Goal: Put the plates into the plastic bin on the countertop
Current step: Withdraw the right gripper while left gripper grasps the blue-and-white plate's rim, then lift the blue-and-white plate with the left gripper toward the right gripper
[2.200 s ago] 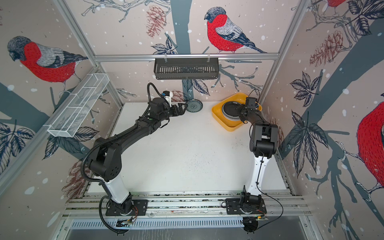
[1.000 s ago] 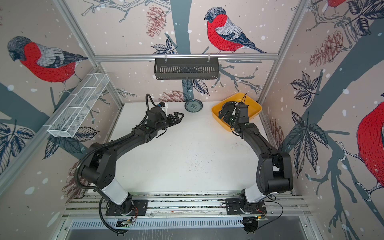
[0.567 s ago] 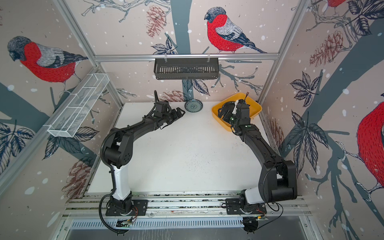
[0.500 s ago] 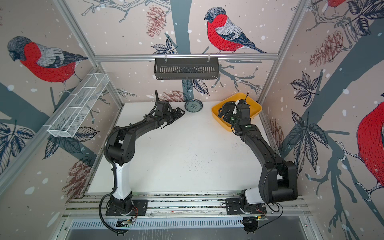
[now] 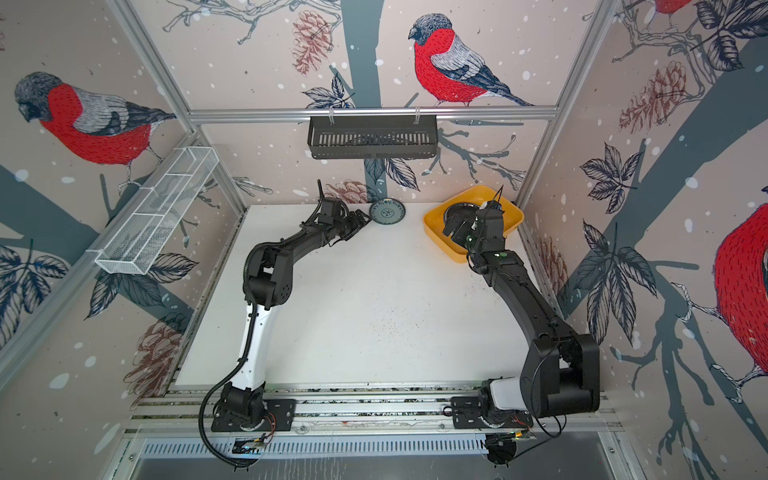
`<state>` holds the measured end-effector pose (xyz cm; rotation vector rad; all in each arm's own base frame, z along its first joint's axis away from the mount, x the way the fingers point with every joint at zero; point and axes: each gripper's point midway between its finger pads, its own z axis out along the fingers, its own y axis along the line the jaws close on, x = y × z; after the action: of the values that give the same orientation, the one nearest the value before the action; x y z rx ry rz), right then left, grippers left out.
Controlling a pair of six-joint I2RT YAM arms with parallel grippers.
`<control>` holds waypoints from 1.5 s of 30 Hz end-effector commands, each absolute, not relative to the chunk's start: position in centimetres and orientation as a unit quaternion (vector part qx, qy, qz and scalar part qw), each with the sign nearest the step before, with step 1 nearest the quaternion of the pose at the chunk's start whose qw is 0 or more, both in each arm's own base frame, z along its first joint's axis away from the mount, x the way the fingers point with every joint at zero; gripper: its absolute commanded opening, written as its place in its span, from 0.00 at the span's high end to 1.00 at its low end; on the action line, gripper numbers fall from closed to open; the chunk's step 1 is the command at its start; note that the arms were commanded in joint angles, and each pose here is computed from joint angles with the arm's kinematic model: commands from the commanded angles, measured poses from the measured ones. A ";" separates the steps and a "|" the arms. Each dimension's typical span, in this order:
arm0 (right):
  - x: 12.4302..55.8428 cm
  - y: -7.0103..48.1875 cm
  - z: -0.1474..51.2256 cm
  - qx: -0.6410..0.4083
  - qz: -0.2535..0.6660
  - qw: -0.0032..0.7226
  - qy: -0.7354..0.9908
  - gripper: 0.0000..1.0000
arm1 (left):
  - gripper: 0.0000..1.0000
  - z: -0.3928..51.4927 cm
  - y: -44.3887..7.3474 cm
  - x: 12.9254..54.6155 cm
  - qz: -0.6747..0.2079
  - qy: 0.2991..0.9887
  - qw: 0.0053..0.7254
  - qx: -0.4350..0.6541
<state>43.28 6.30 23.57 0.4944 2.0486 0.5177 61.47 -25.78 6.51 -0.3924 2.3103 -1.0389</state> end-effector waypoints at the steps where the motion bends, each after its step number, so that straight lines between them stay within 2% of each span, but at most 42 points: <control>1: 42.9 4.9 22.8 0.231 0.188 0.464 0.835 0.00 | 0.21 5.7 -26.1 62.2 -0.413 0.854 0.273 -0.161; 15: 42.7 3.4 22.2 0.279 0.167 0.453 0.830 0.00 | 0.27 2.2 -27.7 64.6 -0.483 0.811 0.260 -0.203; 20: 42.5 2.9 22.4 0.293 0.154 0.451 0.829 0.01 | 0.33 1.3 -29.1 65.0 -0.502 0.801 0.251 -0.208; 28: 42.1 2.3 23.0 0.304 0.142 0.454 0.826 0.00 | 0.53 -1.2 -29.6 64.6 -0.488 0.805 0.234 -0.241; 39: 41.5 1.5 23.1 0.304 0.129 0.455 0.827 0.00 | 0.85 -3.9 -27.9 64.0 -0.424 0.829 0.218 -0.292; 45: 41.6 1.0 23.1 0.304 0.133 0.456 0.826 0.00 | 0.92 -2.9 -28.0 63.9 -0.431 0.825 0.224 -0.289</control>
<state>41.54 1.16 22.85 0.7652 2.0413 0.3294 66.60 -29.15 3.70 -0.6410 2.0524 -1.3339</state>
